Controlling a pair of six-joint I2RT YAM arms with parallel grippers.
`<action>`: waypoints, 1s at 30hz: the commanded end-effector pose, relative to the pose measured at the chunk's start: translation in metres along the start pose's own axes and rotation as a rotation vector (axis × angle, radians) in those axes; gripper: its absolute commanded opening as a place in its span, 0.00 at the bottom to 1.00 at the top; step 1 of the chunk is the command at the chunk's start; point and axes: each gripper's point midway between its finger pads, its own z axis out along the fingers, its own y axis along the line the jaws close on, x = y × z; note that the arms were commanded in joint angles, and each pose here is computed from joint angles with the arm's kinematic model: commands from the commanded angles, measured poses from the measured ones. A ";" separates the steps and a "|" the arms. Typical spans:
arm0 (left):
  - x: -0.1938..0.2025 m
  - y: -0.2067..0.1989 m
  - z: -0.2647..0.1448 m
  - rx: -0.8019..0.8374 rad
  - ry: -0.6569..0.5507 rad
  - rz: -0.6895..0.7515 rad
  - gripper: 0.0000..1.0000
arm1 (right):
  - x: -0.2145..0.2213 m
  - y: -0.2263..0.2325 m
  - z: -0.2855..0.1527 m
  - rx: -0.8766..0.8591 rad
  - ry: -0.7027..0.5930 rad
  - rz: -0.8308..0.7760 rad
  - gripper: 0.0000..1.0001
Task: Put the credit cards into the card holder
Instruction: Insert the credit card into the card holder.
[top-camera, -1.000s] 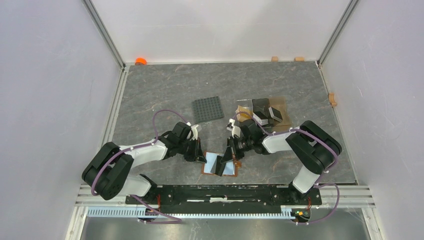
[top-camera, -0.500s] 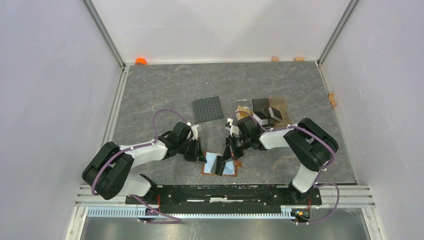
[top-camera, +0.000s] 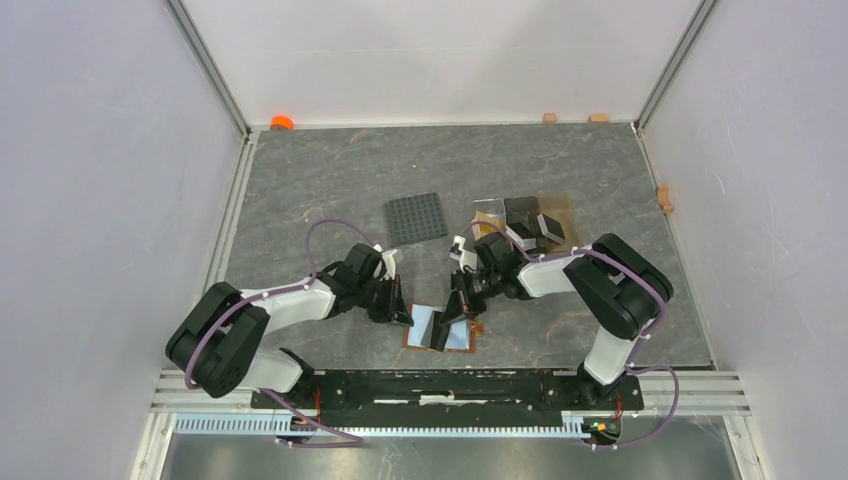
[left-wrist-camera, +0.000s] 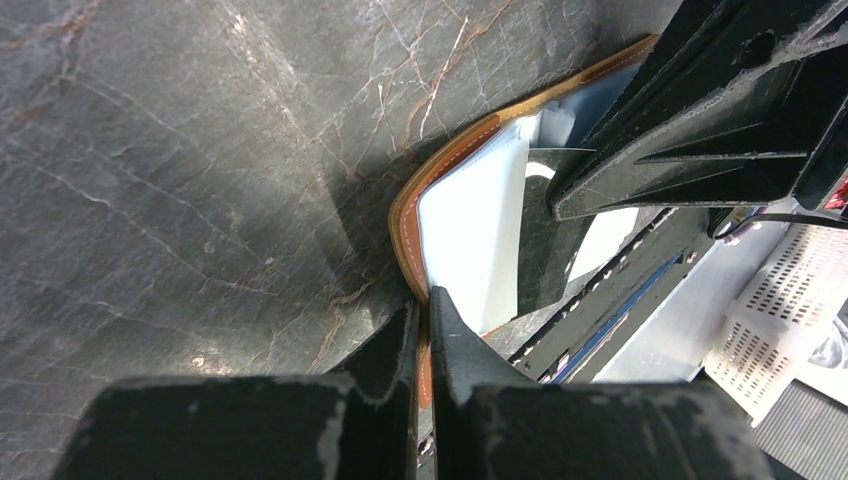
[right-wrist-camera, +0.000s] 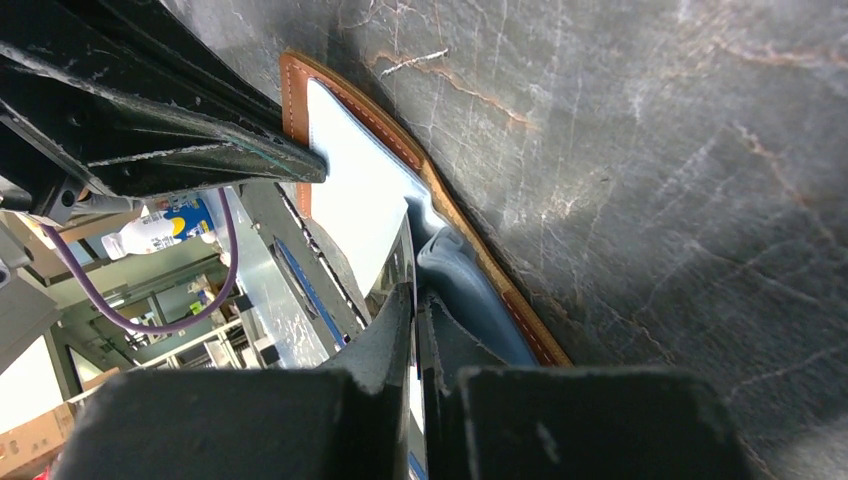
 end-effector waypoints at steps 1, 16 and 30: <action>-0.005 -0.015 0.003 0.076 -0.008 0.052 0.06 | -0.014 -0.064 0.010 0.277 -0.098 -0.048 0.07; -0.007 -0.016 0.002 0.070 -0.023 0.056 0.06 | -0.036 -0.047 0.011 0.272 -0.152 -0.124 0.23; -0.010 -0.005 -0.003 -0.004 -0.047 0.045 0.05 | -0.009 -0.052 -0.033 0.432 -0.096 -0.122 0.58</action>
